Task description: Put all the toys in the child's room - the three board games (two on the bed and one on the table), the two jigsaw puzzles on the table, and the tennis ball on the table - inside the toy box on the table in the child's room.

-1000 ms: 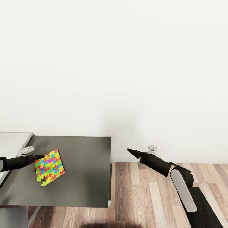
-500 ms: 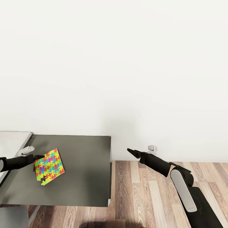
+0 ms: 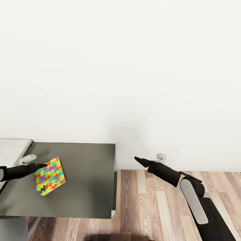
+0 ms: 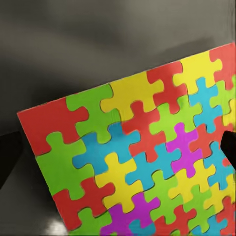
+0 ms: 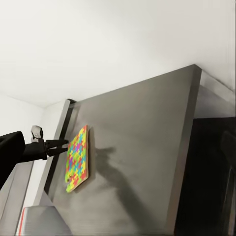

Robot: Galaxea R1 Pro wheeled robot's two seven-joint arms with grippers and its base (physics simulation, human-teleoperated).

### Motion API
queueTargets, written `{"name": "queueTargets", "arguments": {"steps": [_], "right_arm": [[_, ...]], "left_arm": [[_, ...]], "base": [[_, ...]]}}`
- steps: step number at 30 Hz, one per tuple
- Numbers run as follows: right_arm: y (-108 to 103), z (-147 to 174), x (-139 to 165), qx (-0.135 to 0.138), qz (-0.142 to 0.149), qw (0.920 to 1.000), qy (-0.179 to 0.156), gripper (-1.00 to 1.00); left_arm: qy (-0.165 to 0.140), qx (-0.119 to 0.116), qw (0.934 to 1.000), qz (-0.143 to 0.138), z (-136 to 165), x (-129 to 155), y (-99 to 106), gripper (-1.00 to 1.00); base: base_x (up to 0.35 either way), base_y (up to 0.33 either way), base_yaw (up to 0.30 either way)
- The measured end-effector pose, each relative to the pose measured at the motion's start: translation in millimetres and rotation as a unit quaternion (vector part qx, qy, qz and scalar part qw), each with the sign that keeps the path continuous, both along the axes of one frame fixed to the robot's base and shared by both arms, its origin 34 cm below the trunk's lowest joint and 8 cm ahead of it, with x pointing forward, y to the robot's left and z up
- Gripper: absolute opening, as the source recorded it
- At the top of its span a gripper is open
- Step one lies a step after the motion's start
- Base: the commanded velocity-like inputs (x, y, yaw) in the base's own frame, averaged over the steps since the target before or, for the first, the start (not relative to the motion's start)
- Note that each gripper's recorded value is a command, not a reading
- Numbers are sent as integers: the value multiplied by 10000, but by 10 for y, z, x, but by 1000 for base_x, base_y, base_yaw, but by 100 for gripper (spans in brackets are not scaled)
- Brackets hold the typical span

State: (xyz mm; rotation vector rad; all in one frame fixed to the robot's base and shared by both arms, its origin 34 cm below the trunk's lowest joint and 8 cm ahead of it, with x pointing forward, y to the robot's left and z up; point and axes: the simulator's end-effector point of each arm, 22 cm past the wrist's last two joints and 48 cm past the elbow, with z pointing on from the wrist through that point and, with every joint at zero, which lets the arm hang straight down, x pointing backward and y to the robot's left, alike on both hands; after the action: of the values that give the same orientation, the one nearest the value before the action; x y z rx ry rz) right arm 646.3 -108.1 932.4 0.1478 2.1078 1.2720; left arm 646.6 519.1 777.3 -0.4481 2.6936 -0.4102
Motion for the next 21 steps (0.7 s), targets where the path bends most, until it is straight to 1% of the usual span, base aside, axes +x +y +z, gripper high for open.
{"name": "queueTargets", "arguments": {"steps": [5, 21], "right_arm": [[2, 2, 1, 3, 1, 10000, -6, 100], [2, 2, 0, 3, 3, 10000, -7, 100]], "left_arm": [[-1, 1, 10000, -2, 1, 1, 0, 100], [0, 2, 10000, -7, 0, 1, -1, 100]], "base": [[0, -69, 0], [0, -158, 0]]}}
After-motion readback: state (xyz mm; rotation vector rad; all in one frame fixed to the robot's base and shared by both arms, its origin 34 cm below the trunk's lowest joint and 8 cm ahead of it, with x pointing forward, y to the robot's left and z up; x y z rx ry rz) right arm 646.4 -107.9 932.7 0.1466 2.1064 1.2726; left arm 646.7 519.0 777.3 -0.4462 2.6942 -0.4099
